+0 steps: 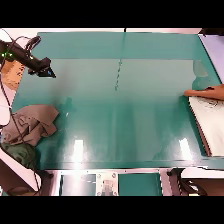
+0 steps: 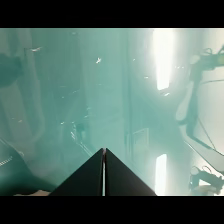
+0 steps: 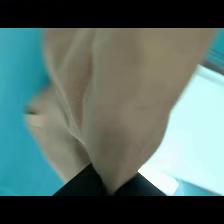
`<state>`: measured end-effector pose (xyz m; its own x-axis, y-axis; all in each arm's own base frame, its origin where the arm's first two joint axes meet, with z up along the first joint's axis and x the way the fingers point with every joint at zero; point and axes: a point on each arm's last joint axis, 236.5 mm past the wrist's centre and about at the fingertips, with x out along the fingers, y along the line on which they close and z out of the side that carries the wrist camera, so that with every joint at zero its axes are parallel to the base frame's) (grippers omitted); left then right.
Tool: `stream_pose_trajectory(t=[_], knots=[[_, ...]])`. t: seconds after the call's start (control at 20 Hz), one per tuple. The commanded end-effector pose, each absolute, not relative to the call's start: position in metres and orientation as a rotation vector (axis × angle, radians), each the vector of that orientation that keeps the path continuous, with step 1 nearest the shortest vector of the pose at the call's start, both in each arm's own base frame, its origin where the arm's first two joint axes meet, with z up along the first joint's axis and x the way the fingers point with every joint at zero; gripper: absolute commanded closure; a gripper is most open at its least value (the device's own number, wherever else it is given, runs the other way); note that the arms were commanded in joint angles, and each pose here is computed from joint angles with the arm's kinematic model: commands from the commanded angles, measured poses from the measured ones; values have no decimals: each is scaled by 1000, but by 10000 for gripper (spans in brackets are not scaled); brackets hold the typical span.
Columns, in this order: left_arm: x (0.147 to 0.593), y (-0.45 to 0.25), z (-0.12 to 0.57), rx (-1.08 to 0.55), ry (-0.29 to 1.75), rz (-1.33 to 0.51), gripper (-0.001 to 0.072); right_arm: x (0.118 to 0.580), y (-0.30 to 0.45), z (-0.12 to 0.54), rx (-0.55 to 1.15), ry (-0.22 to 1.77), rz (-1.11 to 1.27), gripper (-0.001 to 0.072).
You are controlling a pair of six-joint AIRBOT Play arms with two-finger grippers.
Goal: Fold the shirts.
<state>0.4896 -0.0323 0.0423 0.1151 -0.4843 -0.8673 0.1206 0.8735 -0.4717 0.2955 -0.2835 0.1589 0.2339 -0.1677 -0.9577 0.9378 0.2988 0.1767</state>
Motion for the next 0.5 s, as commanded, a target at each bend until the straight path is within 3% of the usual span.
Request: stream_pose_trajectory(t=[0.0,0.45], knots=[[489,-36,44,-324,1390,-470,682,231,-280,148,961,1153,-1123,699],[489,-40,47,-337,1382,-488,682,135,-252,63,1019,1455,-1268,698]])
